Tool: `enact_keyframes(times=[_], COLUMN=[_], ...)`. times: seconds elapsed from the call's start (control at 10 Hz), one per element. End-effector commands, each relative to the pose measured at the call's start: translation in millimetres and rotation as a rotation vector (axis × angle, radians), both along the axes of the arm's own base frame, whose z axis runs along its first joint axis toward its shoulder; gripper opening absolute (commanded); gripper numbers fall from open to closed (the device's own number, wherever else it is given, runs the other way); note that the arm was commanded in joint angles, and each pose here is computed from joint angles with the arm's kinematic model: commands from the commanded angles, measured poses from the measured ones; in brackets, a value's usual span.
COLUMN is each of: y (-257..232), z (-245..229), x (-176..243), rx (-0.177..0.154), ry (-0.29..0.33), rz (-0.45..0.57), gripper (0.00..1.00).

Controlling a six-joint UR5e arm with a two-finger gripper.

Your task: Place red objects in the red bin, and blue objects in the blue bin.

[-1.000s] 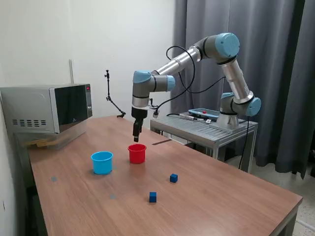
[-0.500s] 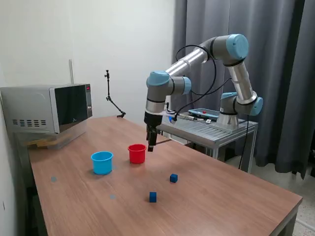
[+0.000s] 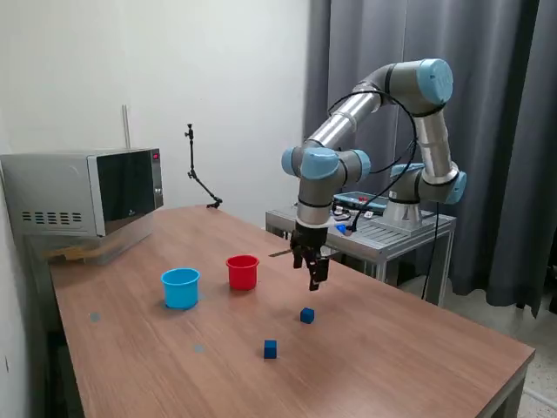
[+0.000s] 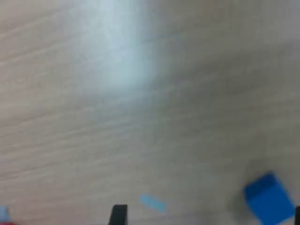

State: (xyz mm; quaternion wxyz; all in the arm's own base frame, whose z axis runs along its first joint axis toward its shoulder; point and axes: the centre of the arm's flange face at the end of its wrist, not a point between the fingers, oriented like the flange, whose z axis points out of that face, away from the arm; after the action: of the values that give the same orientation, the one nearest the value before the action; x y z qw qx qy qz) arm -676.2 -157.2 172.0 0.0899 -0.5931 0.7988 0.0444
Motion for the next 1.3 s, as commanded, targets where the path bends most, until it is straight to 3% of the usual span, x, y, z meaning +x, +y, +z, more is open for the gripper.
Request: enact_keyframes(times=[0.0,0.3,0.5,0.7,1.2], y=[-27.6,-35.5,-35.6,-41.5,-43.2], z=[5.5,37.8,44.7,41.6,-26.9], x=[19.7,17.2,16.5,17.7,19.7], rx=[-0.064,-0.074,-0.088,-0.155,-0.179], ry=[-0.038,-0.006,-0.008,-0.02,-0.123], rz=[0.222,0.394,0.446,0.521,0.517], gripper=[1.0,1.0,1.0,1.0,1.0])
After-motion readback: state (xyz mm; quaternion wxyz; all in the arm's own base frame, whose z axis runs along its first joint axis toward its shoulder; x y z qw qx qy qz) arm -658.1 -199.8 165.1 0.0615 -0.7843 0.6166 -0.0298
